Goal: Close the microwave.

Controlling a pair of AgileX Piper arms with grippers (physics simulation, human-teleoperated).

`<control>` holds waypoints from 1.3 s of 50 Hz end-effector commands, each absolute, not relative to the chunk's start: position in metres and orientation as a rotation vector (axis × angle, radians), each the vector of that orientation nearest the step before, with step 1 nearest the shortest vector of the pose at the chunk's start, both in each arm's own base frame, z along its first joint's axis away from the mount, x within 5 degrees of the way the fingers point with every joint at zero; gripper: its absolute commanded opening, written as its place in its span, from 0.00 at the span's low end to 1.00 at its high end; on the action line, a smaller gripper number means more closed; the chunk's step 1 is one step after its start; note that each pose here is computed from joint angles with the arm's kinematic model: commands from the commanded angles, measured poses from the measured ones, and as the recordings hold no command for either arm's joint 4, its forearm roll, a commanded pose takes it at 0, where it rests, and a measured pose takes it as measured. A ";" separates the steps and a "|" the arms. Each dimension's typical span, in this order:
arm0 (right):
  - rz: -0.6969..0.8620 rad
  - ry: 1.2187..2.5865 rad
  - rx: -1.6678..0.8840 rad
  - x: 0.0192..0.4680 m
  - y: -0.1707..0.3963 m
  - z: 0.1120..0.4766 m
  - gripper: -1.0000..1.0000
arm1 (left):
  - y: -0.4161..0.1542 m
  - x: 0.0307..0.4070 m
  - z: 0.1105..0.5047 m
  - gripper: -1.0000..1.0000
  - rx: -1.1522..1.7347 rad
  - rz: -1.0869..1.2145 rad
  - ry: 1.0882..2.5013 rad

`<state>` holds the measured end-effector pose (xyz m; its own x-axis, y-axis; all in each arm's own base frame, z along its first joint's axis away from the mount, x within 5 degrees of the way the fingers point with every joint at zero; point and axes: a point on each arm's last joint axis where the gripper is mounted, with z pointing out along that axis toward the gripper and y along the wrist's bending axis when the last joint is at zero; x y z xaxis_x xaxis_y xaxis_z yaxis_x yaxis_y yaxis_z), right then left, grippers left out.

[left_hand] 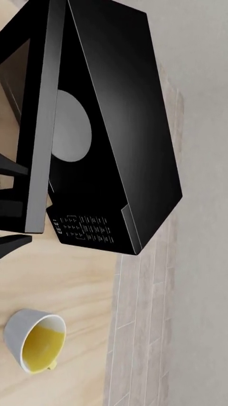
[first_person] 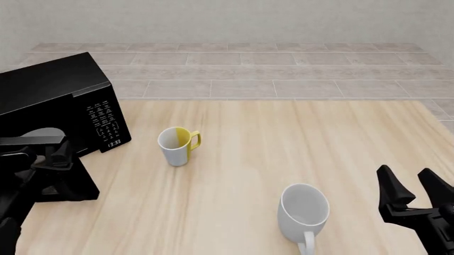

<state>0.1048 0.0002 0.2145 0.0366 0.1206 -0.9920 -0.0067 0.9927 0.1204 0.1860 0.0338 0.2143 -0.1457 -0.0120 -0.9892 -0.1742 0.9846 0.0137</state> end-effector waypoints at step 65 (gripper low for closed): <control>0.108 1.557 0.102 0.124 0.000 0.207 1.00 | 0.066 0.286 0.297 1.00 -0.090 0.270 1.514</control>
